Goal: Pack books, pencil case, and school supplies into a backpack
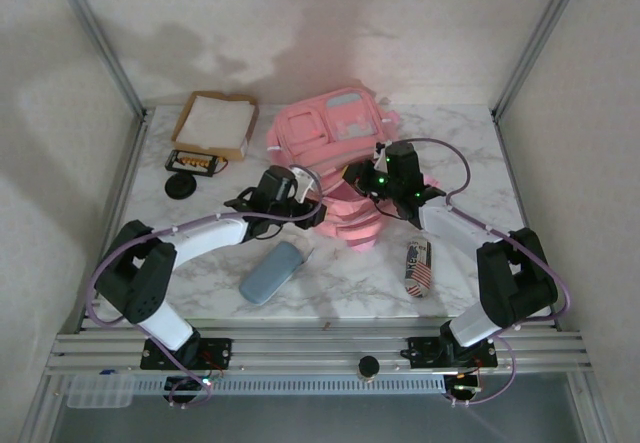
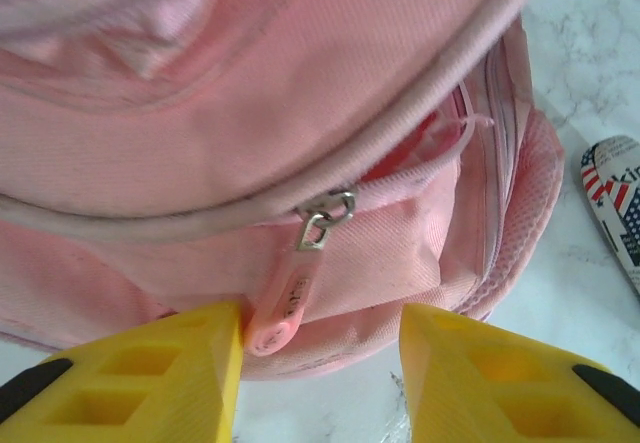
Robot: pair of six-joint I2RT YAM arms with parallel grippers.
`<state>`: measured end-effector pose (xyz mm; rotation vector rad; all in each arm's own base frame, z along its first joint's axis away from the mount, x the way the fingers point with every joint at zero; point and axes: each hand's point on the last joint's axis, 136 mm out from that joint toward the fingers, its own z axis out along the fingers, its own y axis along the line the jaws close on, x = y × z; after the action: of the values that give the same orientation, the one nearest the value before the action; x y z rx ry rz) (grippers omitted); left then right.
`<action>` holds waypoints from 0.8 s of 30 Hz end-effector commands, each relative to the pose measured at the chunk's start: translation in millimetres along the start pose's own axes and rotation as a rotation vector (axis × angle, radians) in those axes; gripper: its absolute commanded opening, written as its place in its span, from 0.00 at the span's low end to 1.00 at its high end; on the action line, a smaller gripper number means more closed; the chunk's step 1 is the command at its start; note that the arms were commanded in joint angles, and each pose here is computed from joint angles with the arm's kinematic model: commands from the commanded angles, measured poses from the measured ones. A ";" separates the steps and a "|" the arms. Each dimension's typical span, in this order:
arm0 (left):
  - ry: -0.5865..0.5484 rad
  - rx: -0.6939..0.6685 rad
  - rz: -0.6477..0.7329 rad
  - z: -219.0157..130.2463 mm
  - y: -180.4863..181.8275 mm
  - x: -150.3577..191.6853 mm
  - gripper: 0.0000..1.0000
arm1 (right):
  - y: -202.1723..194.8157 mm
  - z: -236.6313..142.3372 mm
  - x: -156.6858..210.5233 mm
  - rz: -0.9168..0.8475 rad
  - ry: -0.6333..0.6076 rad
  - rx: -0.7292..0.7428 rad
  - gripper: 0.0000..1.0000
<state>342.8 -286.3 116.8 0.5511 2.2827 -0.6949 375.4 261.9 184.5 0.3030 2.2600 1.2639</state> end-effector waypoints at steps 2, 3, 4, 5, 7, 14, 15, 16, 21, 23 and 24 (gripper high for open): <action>-0.002 -0.016 0.027 7.3 -0.8 -8.7 0.42 | 32.3 -8.9 -27.6 -0.052 -0.081 -0.088 0.00; -0.010 -0.021 0.026 8.4 -0.8 -10.3 0.39 | 33.1 -9.3 -27.7 -0.053 -0.083 -0.090 0.00; -0.020 -0.030 0.025 9.8 -0.3 -11.9 0.36 | 31.9 -8.8 -27.4 -0.052 -0.082 -0.089 0.00; -0.027 -0.033 0.026 10.8 -0.2 -13.3 0.33 | 32.3 -8.7 -27.3 -0.053 -0.082 -0.089 0.00; -0.038 -0.056 0.020 12.2 3.7 -17.8 0.28 | 30.4 -8.7 -27.1 -0.050 -0.083 -0.087 0.00; -0.059 -0.065 0.016 10.4 4.4 -23.1 0.12 | 28.7 -8.7 -27.1 -0.048 -0.084 -0.086 0.00; -0.057 -0.067 0.019 9.8 4.9 -22.3 0.10 | 27.8 -8.9 -27.6 -0.048 -0.085 -0.083 0.00; -0.059 -0.074 0.020 8.9 6.1 -22.1 0.08 | 27.2 -9.3 -28.6 -0.047 -0.087 -0.083 0.00; -0.053 -0.147 -0.001 0.4 18.1 -16.5 0.00 | 27.8 -11.3 -30.9 -0.050 -0.084 -0.080 0.00; -0.047 -0.186 -0.021 -3.7 25.3 -12.2 0.00 | 26.7 -12.9 -31.6 -0.052 -0.086 -0.072 0.00; -0.046 -0.205 -0.035 -6.0 28.8 -10.9 0.00 | 26.7 -13.3 -31.8 -0.054 -0.086 -0.068 0.00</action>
<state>356.5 -286.6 114.6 0.5079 2.2800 -0.5884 377.4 258.9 185.7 0.3044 2.2551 1.2704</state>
